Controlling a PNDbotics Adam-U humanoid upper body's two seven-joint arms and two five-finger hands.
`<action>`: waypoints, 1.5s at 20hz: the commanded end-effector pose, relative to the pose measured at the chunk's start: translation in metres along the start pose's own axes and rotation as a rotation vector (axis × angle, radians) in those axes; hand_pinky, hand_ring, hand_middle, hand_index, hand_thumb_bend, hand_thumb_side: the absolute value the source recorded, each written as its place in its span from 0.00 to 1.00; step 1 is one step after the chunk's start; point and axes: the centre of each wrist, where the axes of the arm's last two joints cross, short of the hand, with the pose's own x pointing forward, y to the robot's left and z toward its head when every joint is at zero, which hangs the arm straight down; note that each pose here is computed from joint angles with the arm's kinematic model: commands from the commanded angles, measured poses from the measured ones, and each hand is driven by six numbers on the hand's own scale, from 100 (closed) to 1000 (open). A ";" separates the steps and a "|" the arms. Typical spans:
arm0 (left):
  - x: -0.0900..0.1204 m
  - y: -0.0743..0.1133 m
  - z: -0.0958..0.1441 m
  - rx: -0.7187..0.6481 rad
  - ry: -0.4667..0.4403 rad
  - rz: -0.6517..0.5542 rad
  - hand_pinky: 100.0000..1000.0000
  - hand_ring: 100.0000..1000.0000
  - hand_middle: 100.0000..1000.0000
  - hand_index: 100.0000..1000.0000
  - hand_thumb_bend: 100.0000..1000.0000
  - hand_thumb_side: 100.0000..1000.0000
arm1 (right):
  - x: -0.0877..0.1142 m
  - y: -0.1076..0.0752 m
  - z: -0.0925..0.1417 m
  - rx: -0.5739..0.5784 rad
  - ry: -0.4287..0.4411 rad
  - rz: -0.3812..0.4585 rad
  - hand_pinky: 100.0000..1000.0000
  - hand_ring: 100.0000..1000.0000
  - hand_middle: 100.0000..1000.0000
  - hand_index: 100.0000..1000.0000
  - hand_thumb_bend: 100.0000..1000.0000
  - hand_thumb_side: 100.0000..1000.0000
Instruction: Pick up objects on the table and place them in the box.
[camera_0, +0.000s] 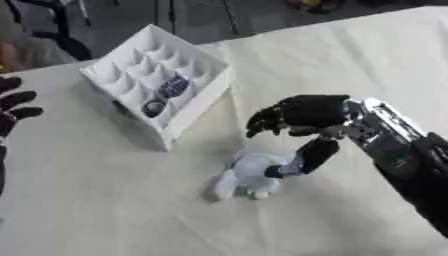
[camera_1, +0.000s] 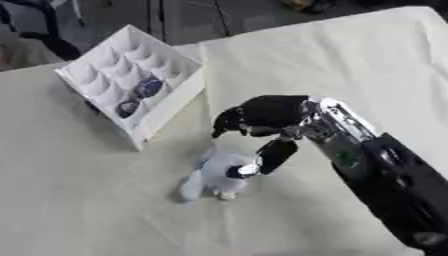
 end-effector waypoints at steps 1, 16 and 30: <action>0.006 0.001 -0.006 -0.012 -0.034 -0.003 0.71 0.78 0.80 0.89 0.16 0.99 | -0.004 -0.004 -0.002 0.005 -0.010 0.006 0.70 0.53 0.86 0.89 0.41 0.81; 0.006 -0.002 -0.008 -0.018 -0.051 0.010 0.71 0.78 0.80 0.89 0.16 0.99 | -0.016 0.024 -0.008 0.058 -0.002 -0.044 0.69 0.53 0.85 0.89 0.37 0.84; 0.006 -0.002 -0.009 -0.021 -0.058 0.012 0.71 0.78 0.80 0.89 0.16 0.99 | -0.019 0.041 -0.008 0.139 0.055 0.022 0.72 0.63 0.85 0.91 0.47 0.82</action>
